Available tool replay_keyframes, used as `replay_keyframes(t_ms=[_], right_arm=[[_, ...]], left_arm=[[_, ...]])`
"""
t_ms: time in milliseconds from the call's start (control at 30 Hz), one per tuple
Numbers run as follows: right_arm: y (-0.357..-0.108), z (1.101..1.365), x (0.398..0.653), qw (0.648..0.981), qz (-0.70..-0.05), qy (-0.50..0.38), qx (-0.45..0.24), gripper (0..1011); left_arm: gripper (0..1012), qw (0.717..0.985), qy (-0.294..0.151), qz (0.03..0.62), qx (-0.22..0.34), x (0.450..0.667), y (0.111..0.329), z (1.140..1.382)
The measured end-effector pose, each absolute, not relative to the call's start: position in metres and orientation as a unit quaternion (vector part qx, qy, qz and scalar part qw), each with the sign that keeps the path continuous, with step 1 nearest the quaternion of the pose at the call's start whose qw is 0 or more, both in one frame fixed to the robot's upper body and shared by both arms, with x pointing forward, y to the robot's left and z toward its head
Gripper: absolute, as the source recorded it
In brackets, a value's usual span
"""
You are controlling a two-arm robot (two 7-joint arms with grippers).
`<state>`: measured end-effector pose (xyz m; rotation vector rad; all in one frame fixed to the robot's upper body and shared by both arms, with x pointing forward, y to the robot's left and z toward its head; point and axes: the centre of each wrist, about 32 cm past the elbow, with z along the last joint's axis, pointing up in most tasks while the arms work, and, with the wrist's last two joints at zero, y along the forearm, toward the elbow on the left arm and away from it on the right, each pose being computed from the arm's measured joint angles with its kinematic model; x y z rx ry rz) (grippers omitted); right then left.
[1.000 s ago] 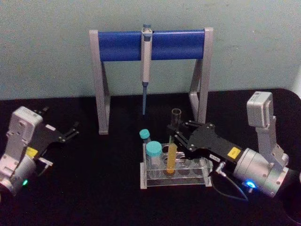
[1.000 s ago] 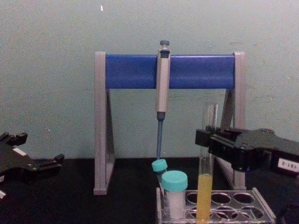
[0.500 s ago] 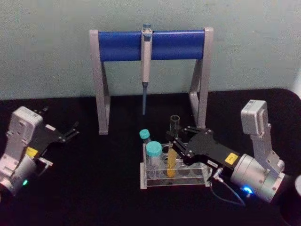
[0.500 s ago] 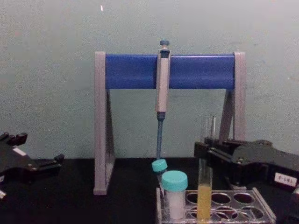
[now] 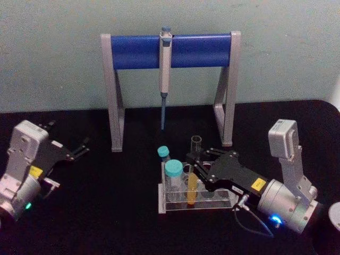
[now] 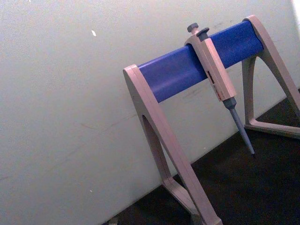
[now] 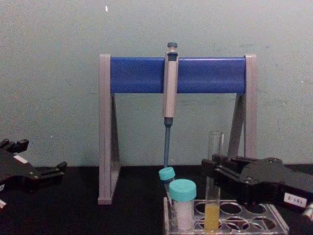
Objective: Pick up the test tube from the test tube rack, shake it, then place it back into the test tube rack.
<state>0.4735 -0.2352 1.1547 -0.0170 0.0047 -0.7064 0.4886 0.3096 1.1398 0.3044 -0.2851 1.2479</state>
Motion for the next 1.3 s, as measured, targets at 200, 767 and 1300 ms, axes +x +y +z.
replay_keyframes(t_ms=[200,767,1300], right_arm=[[-0.2351,1.1536,0.4726,0.938,-0.346,0.004,-0.011,232],[-0.2352,1.1537,0.4727,0.938,-0.346,0.001,-0.017,230],[-0.2352,1.1537,0.4726,0.938,-0.345,0.003,-0.017,643]], left_arm=[[1001,0.791,-0.132,0.58,0.141,0.4886,0.3096,1.1398],[1001,0.791,-0.132,0.58,0.141,0.4886,0.3097,1.1398],[1001,0.791,-0.132,0.58,0.141,0.4886,0.3097,1.1398]])
